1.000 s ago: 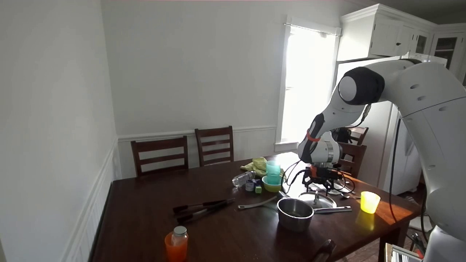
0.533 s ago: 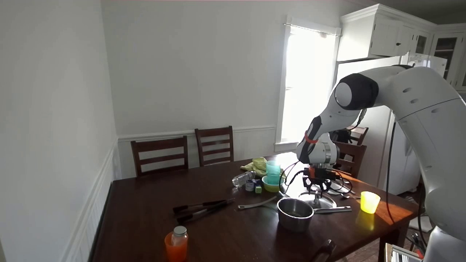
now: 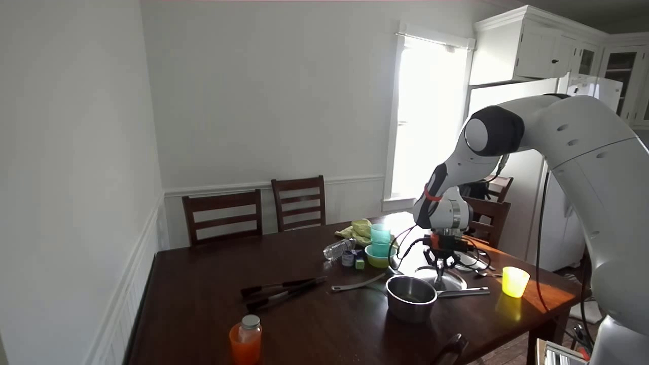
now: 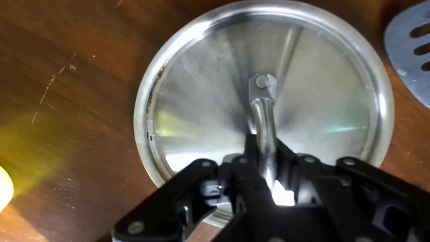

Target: Pick up the silver pot lid and put it on the silver pot

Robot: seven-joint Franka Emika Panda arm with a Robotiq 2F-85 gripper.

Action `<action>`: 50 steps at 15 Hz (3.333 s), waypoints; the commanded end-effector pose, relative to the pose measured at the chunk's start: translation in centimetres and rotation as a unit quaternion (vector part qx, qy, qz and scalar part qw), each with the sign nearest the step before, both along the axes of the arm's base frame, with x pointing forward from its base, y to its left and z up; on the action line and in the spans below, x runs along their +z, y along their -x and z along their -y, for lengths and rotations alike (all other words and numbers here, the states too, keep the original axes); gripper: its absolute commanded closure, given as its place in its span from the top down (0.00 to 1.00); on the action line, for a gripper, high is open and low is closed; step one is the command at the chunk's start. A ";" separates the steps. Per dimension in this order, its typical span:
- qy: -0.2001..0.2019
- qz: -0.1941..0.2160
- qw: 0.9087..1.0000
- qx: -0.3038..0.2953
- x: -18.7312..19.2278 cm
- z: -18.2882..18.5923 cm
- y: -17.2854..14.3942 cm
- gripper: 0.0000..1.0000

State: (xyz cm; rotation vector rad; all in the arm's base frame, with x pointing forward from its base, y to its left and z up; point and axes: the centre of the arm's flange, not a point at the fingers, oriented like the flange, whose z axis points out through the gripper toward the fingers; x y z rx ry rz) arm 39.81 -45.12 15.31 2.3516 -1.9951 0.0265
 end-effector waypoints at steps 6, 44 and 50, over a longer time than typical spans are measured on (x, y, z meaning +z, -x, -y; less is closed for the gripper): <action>0.012 0.019 1.000 0.007 7.1 -0.8 0.4 0.02; 0.011 0.021 0.985 0.173 8.4 -25.0 -2.2 0.02; 0.011 0.019 0.985 0.172 7.5 -24.7 -2.0 0.02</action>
